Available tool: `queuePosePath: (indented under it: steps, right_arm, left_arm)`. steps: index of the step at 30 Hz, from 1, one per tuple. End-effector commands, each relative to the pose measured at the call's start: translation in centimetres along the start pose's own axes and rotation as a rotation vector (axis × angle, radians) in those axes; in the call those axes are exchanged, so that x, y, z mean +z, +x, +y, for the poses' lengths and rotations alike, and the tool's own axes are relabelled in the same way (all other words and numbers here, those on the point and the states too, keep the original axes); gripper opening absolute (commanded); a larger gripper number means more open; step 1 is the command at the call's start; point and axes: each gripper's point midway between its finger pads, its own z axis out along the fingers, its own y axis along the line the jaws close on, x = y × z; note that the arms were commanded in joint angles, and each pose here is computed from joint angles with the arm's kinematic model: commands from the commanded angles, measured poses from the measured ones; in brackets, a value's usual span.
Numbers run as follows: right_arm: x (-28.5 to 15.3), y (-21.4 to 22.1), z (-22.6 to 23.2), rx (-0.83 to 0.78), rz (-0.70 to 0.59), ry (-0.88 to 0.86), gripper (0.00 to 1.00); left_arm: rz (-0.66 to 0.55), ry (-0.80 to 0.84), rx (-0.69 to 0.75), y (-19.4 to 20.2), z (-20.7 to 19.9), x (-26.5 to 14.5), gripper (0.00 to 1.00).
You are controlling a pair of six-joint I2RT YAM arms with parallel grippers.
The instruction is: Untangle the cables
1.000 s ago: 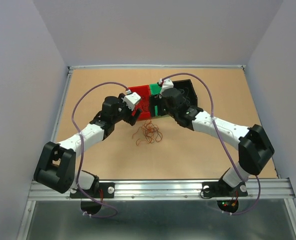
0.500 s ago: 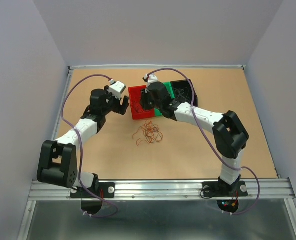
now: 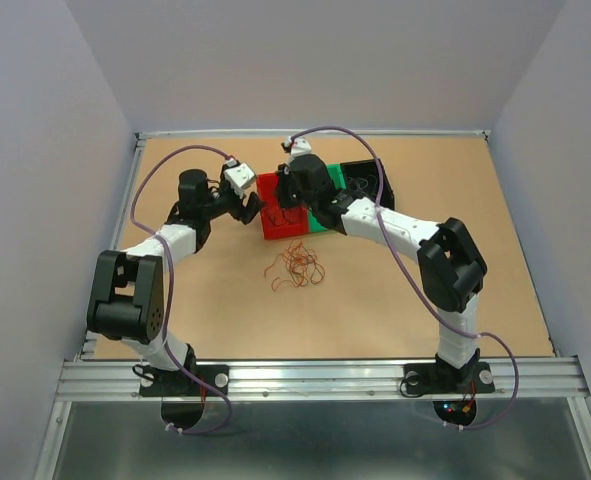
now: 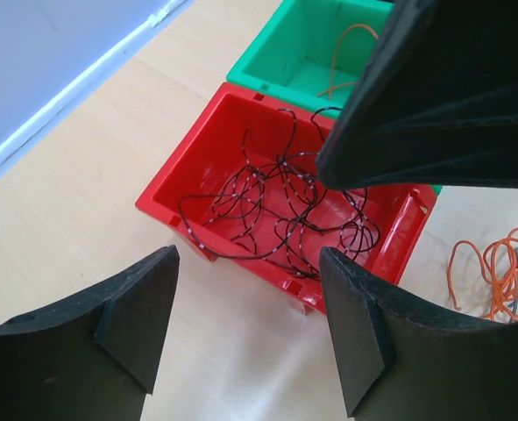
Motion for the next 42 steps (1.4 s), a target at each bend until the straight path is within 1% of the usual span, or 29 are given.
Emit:
queuePosePath:
  steps: [1,2,4,6,7,10,11,13,15,16,18,19,20,22,23,24,26,27,28,30,31,32,33,34,35,36,37,38,42]
  right_arm:
    - [-0.9,-6.6,1.3,0.042,-0.150,-0.037,0.03]
    - [-0.6,-6.4,0.9,0.046,-0.145,-0.029,0.01]
    - [0.6,-6.0,0.0,0.058,-0.132,-0.022,0.01]
    - [2.0,-4.9,-0.6,0.067,-0.105,-0.024,0.01]
    - [2.3,-5.3,-0.5,0.070,-0.114,-0.025,0.01]
    - [4.4,-3.8,-1.2,0.068,-0.094,0.003,0.01]
    - [4.9,-4.3,-1.2,0.072,-0.107,0.004,0.00]
    - [6.7,-3.6,-1.4,0.071,-0.103,0.014,0.01]
    - [7.8,-3.2,-1.6,0.073,-0.100,0.020,0.00]
    - [9.0,-1.8,-2.1,0.074,-0.077,0.027,0.01]
    - [9.5,-1.9,-2.1,0.075,-0.076,0.005,0.00]
    - [9.4,-1.8,-2.1,0.075,-0.073,0.005,0.02]
    - [8.8,-2.7,-1.9,0.067,-0.087,0.000,0.15]
    - [7.7,-2.5,-2.1,0.053,-0.078,0.006,0.21]
    - [5.8,-4.7,-1.5,0.050,-0.113,-0.009,0.26]
    - [4.9,-4.7,-1.4,0.043,-0.108,-0.010,0.29]
    - [2.9,-2.6,-2.4,0.021,-0.060,0.007,0.36]
    - [0.7,-4.4,-2.3,0.019,-0.095,0.007,0.37]
    - [-0.1,-1.7,-3.2,0.001,-0.042,0.027,0.38]
    - [-1.9,-1.0,-4.1,-0.006,-0.035,0.053,0.40]
    - [-3.4,-1.5,-4.5,-0.009,-0.054,0.074,0.40]
    - [-4.2,0.6,-5.5,-0.016,-0.015,0.095,0.40]
    - [-5.4,0.4,-5.8,-0.014,-0.025,0.107,0.40]
    - [-5.5,2.0,-6.5,-0.014,0.005,0.126,0.40]
    - [-6.5,1.7,-6.5,-0.008,-0.007,0.124,0.40]
    - [-6.9,3.7,-7.3,-0.011,0.030,0.143,0.40]
    - [-7.4,3.7,-7.5,-0.004,0.026,0.150,0.40]
    - [-7.6,5.0,-8.1,-0.007,0.048,0.168,0.40]
    - [-7.2,6.2,-8.4,-0.007,0.076,0.173,0.40]
  left_arm:
    - [-0.138,0.038,0.120,-3.3,-0.3,0.0,0.77]
    - [-0.135,0.015,0.101,-3.4,0.1,0.0,0.77]
    - [-0.130,-0.032,0.051,-3.7,1.1,0.1,0.76]
    - [-0.098,-0.114,-0.007,-3.1,2.6,-0.2,0.76]
    - [-0.090,-0.143,-0.024,-2.9,3.1,-0.5,0.75]
    - [-0.086,-0.248,-0.091,-2.9,5.0,-2.5,0.75]
    - [-0.103,-0.270,-0.095,-3.7,5.4,-3.5,0.75]
    - [-0.134,-0.300,-0.121,-4.8,6.0,-5.6,0.75]
    - [-0.156,-0.284,-0.131,-5.8,5.8,-6.7,0.76]
    - [-0.154,-0.276,-0.140,-6.3,5.4,-7.4,0.76]
    - [-0.160,-0.249,-0.142,-7.2,4.6,-7.9,0.76]
    - [-0.161,-0.238,-0.142,-7.4,4.2,-8.1,0.77]
    - [-0.160,-0.213,-0.148,-7.8,3.5,-8.4,0.78]
    - [-0.163,-0.192,-0.153,-8.1,3.0,-8.6,0.79]
    - [-0.162,-0.174,-0.158,-8.2,2.5,-8.6,0.80]
    - [-0.162,-0.172,-0.166,-8.1,2.4,-8.6,0.80]
    - [-0.147,-0.163,-0.184,-7.3,2.1,-8.3,0.80]
    - [-0.144,-0.161,-0.185,-7.0,2.0,-8.1,0.80]
    - [-0.129,-0.154,-0.196,-6.1,1.8,-7.8,0.80]
    - [-0.123,-0.150,-0.196,-5.6,1.7,-7.4,0.80]
    - [-0.115,-0.141,-0.194,-5.2,1.4,-7.1,0.80]
    - [-0.103,-0.135,-0.200,-4.7,1.4,-6.6,0.80]
    - [-0.098,-0.128,-0.197,-4.6,1.2,-6.3,0.80]
    - [-0.090,-0.133,-0.204,-4.2,1.3,-6.1,0.80]
    - [-0.084,-0.127,-0.202,-4.1,1.1,-5.7,0.80]
    - [-0.078,-0.134,-0.203,-4.0,1.1,-5.6,0.79]
    - [-0.076,-0.129,-0.202,-4.0,0.8,-5.3,0.79]
    - [-0.072,-0.138,-0.199,-3.9,0.9,-5.2,0.79]
    - [-0.060,-0.146,-0.187,-3.6,0.4,-4.9,0.79]
